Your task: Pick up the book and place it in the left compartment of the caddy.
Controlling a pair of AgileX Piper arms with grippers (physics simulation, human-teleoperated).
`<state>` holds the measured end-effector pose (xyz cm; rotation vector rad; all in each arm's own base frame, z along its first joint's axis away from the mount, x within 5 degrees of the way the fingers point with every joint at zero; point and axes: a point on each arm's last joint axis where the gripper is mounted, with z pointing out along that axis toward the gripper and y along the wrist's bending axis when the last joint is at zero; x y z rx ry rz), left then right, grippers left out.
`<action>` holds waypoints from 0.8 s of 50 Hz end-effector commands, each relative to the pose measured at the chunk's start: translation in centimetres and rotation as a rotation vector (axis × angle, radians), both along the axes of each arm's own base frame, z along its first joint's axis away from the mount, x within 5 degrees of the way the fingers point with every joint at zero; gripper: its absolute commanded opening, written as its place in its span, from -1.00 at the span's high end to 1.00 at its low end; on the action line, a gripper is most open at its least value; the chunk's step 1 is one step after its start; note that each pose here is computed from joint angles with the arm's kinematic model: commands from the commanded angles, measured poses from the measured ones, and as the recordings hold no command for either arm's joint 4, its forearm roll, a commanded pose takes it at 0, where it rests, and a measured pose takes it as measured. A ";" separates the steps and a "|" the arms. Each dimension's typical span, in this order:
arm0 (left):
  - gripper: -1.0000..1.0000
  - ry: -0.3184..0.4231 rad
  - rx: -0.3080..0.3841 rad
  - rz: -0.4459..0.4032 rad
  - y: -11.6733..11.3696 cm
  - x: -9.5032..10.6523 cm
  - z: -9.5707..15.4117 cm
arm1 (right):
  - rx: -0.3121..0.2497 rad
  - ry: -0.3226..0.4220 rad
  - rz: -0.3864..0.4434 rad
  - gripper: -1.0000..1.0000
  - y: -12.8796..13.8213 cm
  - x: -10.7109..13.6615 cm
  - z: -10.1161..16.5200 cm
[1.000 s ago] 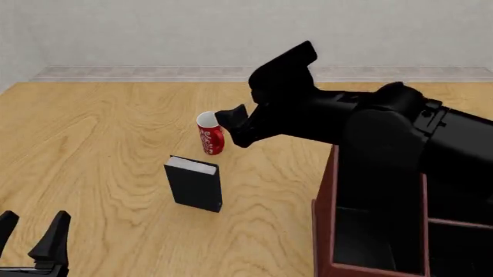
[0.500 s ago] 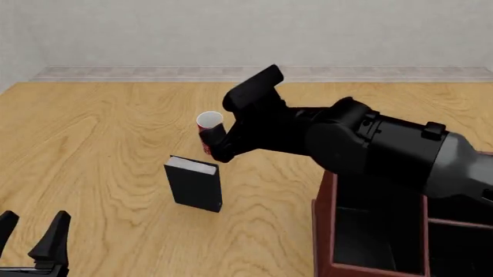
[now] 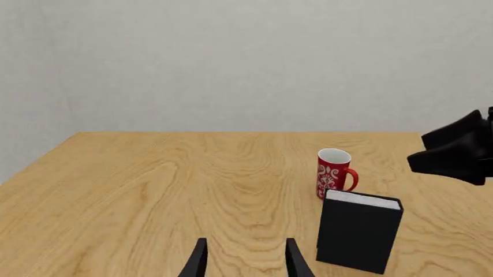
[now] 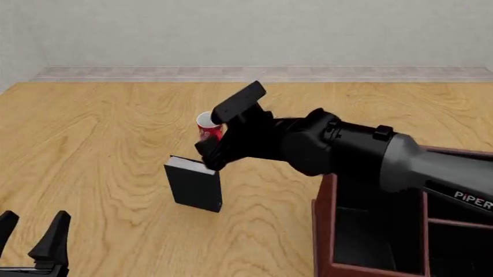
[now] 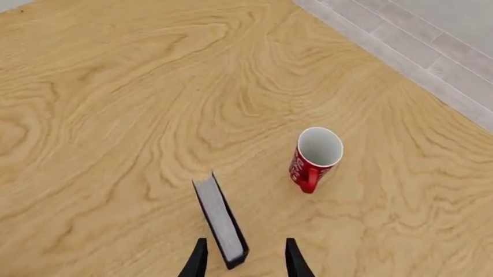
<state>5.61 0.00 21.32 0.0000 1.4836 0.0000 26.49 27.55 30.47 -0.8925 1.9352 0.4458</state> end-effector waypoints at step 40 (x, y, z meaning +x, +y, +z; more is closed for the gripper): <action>-1.00 0.000 0.000 0.000 0.0 0.0 0.0 | -0.099 0.080 0.015 -1.00 2.8 2.2 -7.8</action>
